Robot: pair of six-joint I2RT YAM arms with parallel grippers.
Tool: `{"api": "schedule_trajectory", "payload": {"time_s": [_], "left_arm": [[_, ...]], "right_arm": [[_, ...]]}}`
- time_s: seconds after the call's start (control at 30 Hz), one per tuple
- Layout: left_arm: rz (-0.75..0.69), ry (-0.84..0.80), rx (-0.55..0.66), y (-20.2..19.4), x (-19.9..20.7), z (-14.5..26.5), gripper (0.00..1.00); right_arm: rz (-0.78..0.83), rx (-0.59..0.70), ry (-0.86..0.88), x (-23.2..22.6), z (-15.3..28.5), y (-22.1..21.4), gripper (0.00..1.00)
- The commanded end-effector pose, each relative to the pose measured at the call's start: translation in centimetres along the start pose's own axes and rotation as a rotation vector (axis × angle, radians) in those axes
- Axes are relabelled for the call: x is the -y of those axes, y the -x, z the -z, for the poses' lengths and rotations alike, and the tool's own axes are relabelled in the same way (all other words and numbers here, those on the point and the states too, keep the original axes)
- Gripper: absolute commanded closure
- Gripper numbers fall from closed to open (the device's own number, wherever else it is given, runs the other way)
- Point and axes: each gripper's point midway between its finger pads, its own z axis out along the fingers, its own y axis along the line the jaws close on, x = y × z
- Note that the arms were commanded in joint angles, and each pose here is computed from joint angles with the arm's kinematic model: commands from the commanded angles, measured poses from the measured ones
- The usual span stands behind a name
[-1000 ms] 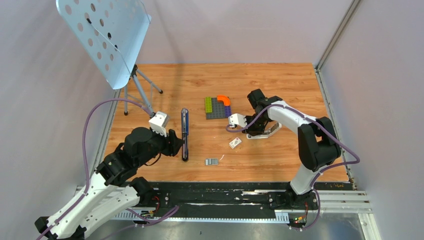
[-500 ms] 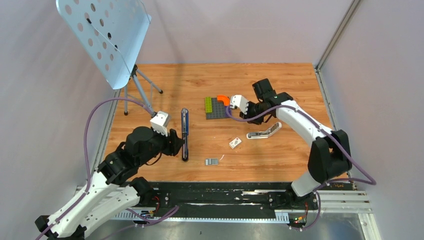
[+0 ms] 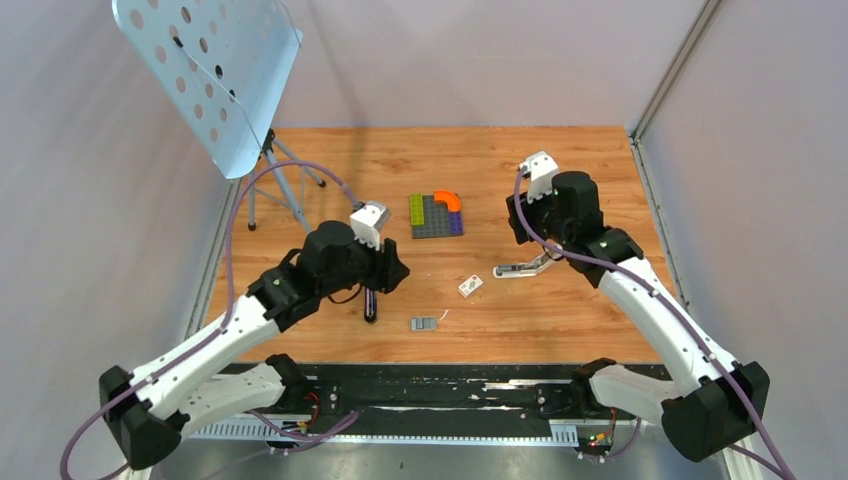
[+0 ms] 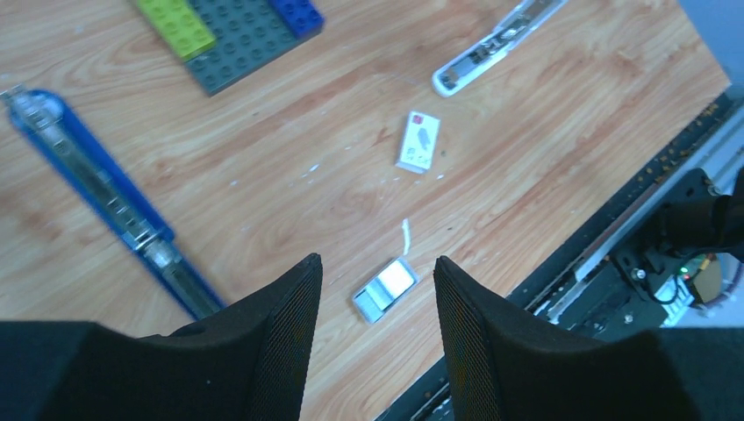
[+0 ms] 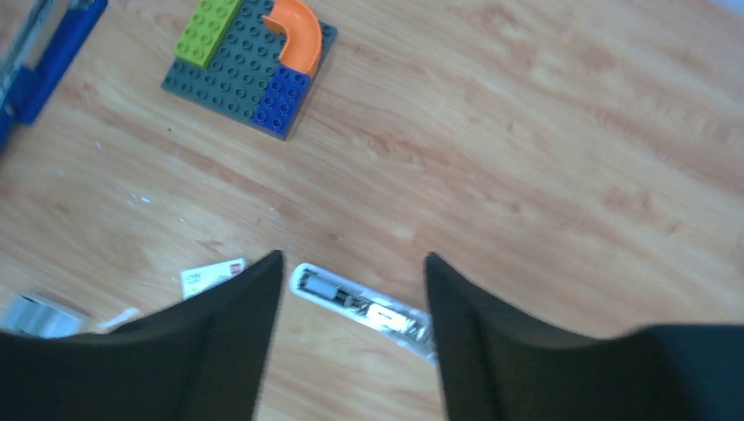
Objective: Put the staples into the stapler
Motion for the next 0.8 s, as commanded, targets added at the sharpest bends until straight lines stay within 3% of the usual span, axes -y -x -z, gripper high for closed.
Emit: {"api": "schedule_trajectory", "payload": {"time_s": [0.0,0.07,0.17,0.23,0.3,0.37,0.43,0.77], "left_arm": [[0.006,-0.113,0.064,3.2,4.0,-2.9,0.47],[-0.002,-0.116,0.062,3.3,5.0,-4.7,0.48],[0.007,-0.119,0.052,3.2,5.9,-7.7,0.48],[0.024,-0.125,0.049,3.0,6.3,-9.7,0.5],[0.044,-0.144,0.07,2.9,6.8,-12.0,0.5],[0.06,-0.153,0.069,2.6,7.1,-14.2,0.52],[0.069,-0.168,0.046,1.5,7.4,-16.7,0.54],[0.086,-0.258,-0.023,-0.7,9.4,-23.1,0.56]], "right_arm": [[-0.276,-0.064,-0.18,1.9,0.4,-2.3,0.29],[-0.31,-0.116,-0.279,3.4,1.0,-3.9,0.25],[-0.38,-0.163,-0.349,4.9,1.4,-6.0,0.06],[-0.428,-0.189,-0.348,5.4,1.4,-7.1,0.05],[-0.497,-0.218,-0.349,6.1,1.3,-8.2,0.14],[-0.566,-0.24,-0.323,6.4,1.0,-9.1,0.36],[-0.62,-0.255,-0.299,6.9,0.8,-9.9,0.44],[-0.775,-0.285,-0.185,7.9,-0.4,-12.1,0.49]]}}
